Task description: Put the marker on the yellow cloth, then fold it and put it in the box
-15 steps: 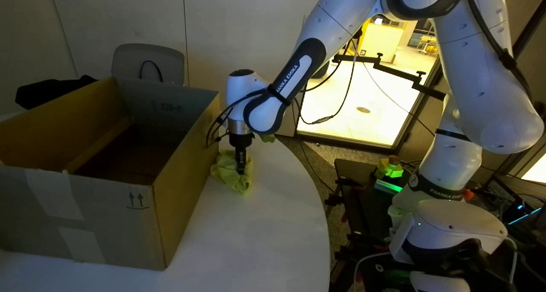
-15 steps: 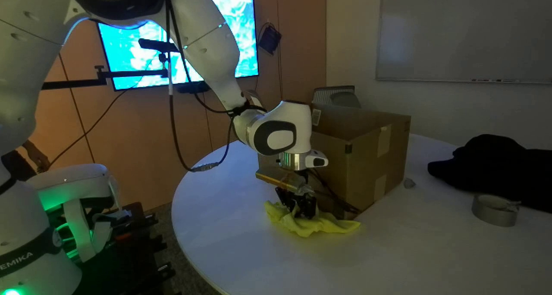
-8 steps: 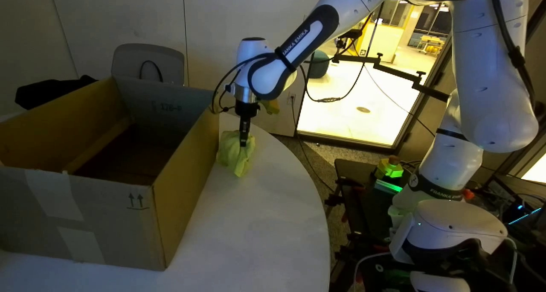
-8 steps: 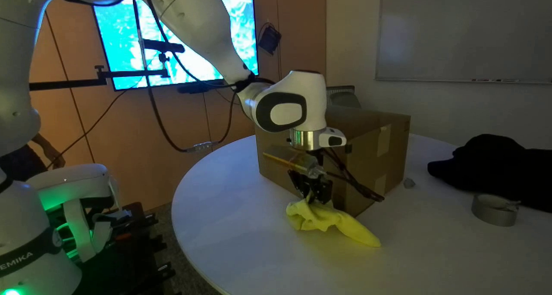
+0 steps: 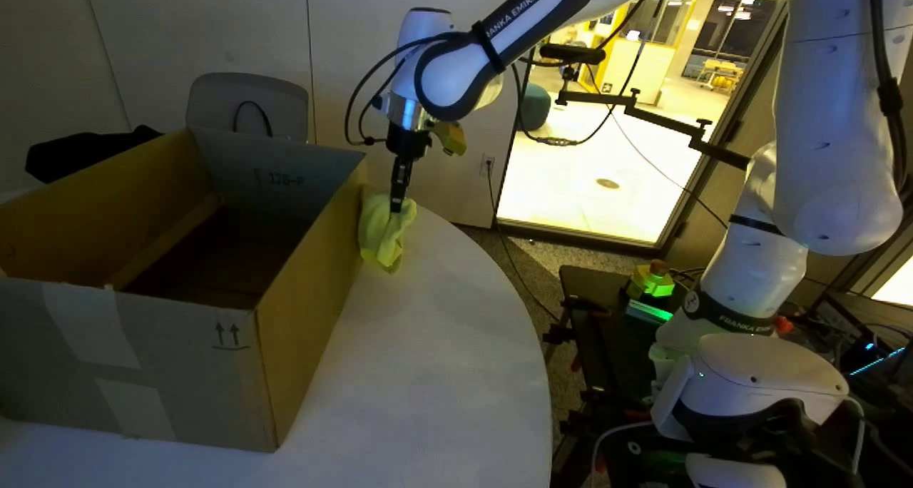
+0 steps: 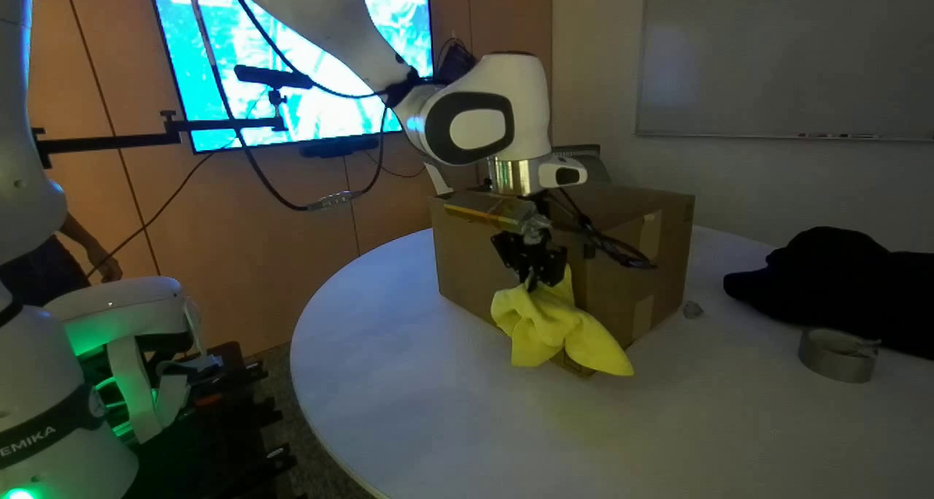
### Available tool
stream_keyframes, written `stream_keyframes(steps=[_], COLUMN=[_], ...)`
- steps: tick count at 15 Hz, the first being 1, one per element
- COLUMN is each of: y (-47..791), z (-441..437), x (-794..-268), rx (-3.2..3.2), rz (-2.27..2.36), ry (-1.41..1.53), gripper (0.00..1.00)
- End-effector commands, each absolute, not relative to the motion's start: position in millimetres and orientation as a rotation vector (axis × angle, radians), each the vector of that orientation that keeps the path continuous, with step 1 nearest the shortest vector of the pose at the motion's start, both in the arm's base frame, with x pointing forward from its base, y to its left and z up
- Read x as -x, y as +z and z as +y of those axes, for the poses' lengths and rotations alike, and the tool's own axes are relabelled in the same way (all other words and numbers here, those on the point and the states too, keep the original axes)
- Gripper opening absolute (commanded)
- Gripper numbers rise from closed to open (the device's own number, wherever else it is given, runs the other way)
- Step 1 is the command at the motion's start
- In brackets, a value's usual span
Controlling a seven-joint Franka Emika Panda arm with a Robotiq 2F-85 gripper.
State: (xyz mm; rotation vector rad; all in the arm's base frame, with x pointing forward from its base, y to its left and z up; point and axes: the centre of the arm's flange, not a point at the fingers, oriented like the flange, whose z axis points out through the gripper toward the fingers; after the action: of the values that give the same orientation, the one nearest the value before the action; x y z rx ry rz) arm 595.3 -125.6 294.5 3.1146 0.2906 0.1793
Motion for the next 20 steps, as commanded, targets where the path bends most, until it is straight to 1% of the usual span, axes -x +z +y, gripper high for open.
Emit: stream_keyframes(steps=[1,7,10,13,17,20], y=[361.2,462.5,493.7,500.2,482.9,469.8], z=[-114.3,-93.1,-76.7,-54.5,-23.9,0.7], x=[-594.2,-597.6,-608.5,-629.2,-665.0,-689.3], rx=[-3.101,-3.056,-3.053,-3.050,-3.080,-3.093], rz=[0.224,0.011,-0.054,-0.053,0.010,-0.023], ry=[0.277,0.583,0.745,0.843,0.931,1.056], gripper=[0.12,0.12,0.12,0.12,0.12,0.12])
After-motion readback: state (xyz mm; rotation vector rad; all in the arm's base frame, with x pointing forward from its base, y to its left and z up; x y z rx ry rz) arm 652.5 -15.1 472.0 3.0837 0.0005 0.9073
